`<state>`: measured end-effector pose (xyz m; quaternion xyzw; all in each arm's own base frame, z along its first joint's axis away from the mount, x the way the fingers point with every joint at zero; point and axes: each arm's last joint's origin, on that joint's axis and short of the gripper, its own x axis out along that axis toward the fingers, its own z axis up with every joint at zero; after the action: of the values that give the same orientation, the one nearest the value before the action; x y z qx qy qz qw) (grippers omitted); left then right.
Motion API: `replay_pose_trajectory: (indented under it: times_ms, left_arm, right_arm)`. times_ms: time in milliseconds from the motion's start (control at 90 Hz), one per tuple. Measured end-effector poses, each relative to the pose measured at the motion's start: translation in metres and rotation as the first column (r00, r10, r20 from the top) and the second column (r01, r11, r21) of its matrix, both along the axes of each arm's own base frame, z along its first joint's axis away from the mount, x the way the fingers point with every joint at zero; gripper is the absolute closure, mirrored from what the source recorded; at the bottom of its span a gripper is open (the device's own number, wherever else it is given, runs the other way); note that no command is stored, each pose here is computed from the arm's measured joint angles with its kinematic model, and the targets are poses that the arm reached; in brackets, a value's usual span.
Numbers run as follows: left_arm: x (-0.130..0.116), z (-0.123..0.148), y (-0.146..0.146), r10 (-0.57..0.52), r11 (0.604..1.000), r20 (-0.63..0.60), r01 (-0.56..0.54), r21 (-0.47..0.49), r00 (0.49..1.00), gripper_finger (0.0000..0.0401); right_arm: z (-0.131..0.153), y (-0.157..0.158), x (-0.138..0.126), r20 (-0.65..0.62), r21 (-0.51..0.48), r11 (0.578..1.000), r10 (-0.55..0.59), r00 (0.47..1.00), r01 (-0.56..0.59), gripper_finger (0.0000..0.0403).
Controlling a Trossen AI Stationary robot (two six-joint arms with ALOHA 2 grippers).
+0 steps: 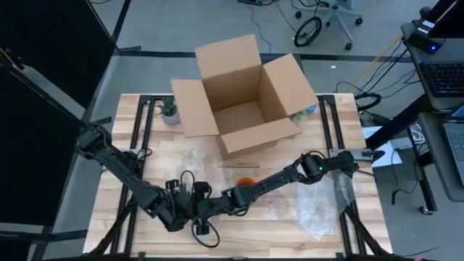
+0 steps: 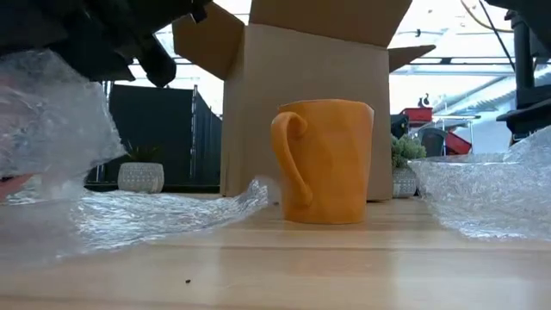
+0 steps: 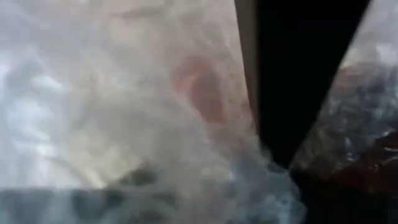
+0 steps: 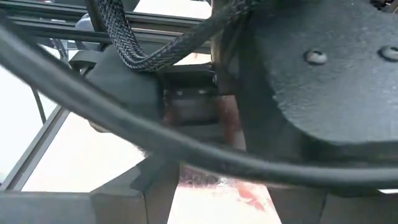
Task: Wrap mug
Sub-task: Wrap the pink mug with transparent bubble wrap
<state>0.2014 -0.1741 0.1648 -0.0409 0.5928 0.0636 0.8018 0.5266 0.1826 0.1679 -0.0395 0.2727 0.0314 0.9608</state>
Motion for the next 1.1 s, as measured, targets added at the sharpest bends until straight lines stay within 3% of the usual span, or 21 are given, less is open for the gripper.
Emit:
replay_pose_trajectory:
  times_ms: [133,267,778,1100]
  left_arm:
    - [-0.003,0.013,0.003,-0.003,0.999,0.012,0.003,-0.042,1.000,0.0127]
    - [-0.007,0.033,0.007,-0.006,0.996,0.070,0.013,-0.093,0.998,0.0099]
    - [-0.032,0.090,0.032,0.044,0.985,0.289,0.007,-0.171,0.956,0.0098]
    - [-0.046,0.102,0.027,0.076,0.965,0.331,0.014,-0.263,0.941,0.0098]
  right_arm:
    - [0.000,0.000,0.000,0.001,-0.007,1.000,0.005,1.000,-0.005,0.0197]
    - [0.000,0.000,0.000,0.001,-0.009,1.000,0.006,1.000,-0.006,0.0197]
    - [0.000,0.000,0.000,0.002,-0.004,1.000,0.003,1.000,-0.003,0.0197]
    - [0.000,0.000,0.000,0.002,-0.003,1.000,0.002,1.000,-0.002,0.0197]
